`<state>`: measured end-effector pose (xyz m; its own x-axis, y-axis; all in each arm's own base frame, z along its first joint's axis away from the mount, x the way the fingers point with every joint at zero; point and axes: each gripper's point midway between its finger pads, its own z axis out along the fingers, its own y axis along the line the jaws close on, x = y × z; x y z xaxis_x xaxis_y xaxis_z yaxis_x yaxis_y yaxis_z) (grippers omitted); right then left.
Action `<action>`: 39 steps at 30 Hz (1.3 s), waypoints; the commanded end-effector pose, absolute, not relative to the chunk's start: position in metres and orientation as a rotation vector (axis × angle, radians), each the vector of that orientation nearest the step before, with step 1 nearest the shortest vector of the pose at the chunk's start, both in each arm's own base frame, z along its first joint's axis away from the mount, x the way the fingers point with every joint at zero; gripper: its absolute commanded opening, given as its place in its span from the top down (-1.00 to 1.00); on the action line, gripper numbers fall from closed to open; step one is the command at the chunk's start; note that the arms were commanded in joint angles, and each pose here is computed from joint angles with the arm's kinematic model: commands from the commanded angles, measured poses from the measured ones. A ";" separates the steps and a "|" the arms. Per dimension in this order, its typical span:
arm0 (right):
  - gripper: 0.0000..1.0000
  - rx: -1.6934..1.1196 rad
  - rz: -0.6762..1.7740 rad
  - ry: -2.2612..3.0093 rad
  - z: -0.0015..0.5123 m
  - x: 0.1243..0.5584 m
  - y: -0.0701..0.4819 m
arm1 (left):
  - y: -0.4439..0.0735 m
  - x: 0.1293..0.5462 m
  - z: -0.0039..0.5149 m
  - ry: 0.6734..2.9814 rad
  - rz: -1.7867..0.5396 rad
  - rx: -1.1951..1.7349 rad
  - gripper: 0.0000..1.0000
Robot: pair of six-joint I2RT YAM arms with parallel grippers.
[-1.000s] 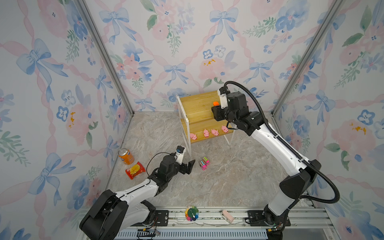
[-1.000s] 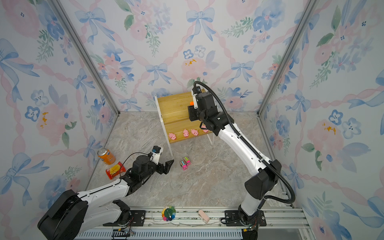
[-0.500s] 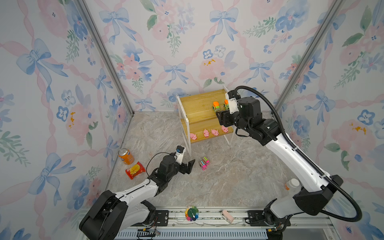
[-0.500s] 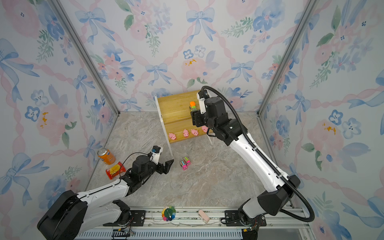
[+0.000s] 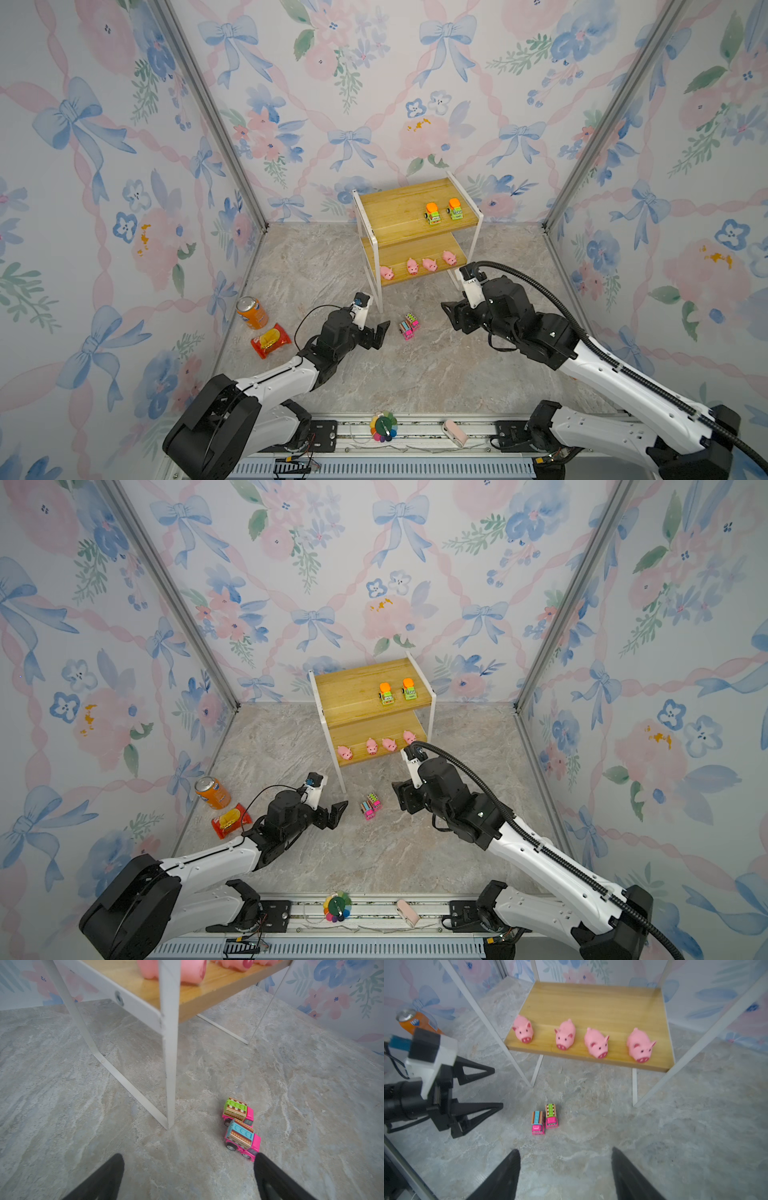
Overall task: Place and organize the plastic toys onto the shelf
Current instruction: 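Withdraw the right gripper back over the two pink trucks, then lower the right gripper and grasp the pink truck with green top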
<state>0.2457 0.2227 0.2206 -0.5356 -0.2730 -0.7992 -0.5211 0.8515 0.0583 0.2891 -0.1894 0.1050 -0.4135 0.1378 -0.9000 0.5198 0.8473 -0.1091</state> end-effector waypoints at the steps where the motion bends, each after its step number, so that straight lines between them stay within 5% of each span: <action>1: -0.40 -0.556 0.465 2.153 0.192 0.237 0.248 | -0.192 0.289 0.103 1.982 -0.452 0.510 -0.96; 16: -0.32 -0.605 0.298 2.249 0.098 0.272 0.285 | -0.188 0.286 0.102 1.985 -0.455 0.487 -0.96; 25: -0.19 -0.561 0.285 2.306 0.080 0.311 0.275 | -0.186 0.286 0.105 1.973 -0.444 0.482 -0.96; 39: -0.08 -0.707 0.349 2.358 0.052 0.310 0.303 | -0.184 0.285 0.108 1.964 -0.442 0.474 -0.96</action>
